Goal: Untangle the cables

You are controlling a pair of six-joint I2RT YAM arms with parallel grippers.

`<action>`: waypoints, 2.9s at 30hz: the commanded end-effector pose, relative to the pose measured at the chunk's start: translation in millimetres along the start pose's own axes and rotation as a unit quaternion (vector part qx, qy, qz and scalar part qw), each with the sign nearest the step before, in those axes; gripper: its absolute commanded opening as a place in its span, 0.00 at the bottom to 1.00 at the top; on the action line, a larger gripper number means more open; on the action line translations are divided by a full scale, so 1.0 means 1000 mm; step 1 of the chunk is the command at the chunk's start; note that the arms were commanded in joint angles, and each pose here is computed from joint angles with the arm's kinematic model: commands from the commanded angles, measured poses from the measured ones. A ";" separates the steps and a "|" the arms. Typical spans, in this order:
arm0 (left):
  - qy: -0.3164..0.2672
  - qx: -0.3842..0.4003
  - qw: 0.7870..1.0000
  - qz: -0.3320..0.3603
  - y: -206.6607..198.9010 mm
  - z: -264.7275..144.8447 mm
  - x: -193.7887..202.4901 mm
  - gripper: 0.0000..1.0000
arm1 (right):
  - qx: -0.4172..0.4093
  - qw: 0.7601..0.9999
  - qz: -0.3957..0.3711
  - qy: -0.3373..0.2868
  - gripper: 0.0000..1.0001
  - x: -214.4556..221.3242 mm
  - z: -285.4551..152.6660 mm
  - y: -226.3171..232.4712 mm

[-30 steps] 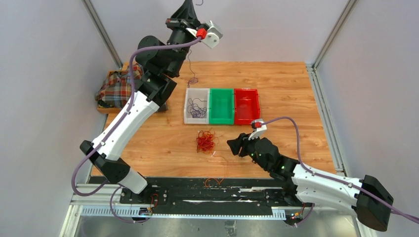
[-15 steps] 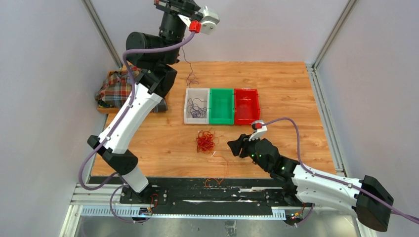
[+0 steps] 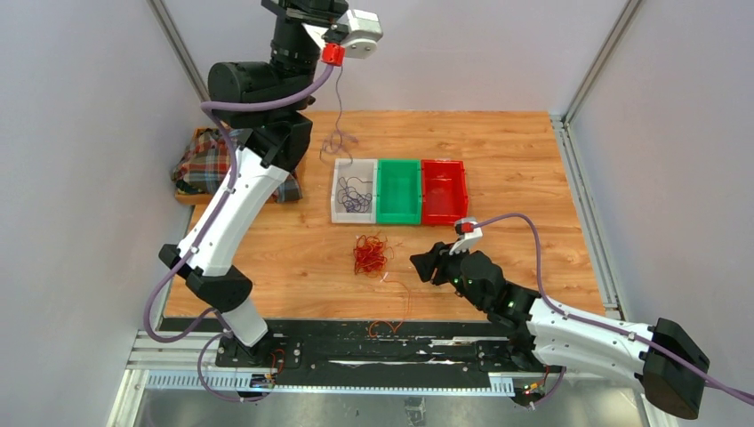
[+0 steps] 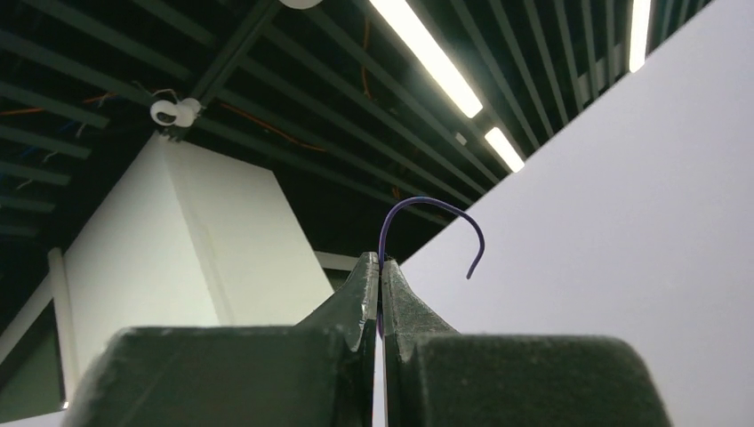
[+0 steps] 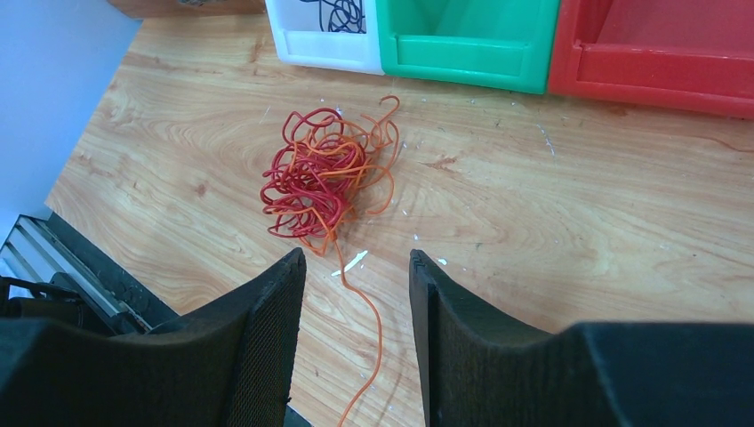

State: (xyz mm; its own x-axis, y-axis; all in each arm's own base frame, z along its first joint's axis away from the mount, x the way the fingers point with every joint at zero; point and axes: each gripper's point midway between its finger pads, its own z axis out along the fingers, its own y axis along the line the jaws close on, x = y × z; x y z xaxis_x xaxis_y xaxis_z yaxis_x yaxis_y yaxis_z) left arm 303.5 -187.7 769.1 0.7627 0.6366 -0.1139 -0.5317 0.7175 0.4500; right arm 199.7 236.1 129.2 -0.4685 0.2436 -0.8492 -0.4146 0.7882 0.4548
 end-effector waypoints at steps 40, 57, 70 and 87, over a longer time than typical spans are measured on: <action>0.086 0.104 0.991 -0.023 -0.116 -0.025 0.058 0.00 | -0.005 1.000 0.015 -0.008 0.45 0.002 -0.007 -0.001; 0.053 0.060 0.995 -0.052 -0.070 -0.023 0.038 0.01 | -0.001 1.000 0.016 -0.010 0.44 0.002 -0.009 -0.004; 0.115 0.228 0.966 -0.029 -0.169 -0.136 0.068 0.01 | 0.002 1.000 0.015 -0.016 0.44 -0.002 -0.015 -0.007; 0.174 0.280 0.944 -0.003 -0.203 -0.156 0.115 0.00 | 0.006 1.000 0.015 -0.018 0.43 -0.005 -0.016 -0.007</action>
State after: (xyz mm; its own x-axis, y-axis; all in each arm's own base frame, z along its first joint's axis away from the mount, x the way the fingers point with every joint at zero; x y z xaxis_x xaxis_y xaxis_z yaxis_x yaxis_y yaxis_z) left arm 440.5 -218.0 559.6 0.5741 0.7473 -0.3344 -0.2428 0.5455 0.8022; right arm 193.0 221.2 136.9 -0.4518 0.2886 -0.8442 -0.4035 0.7779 0.4818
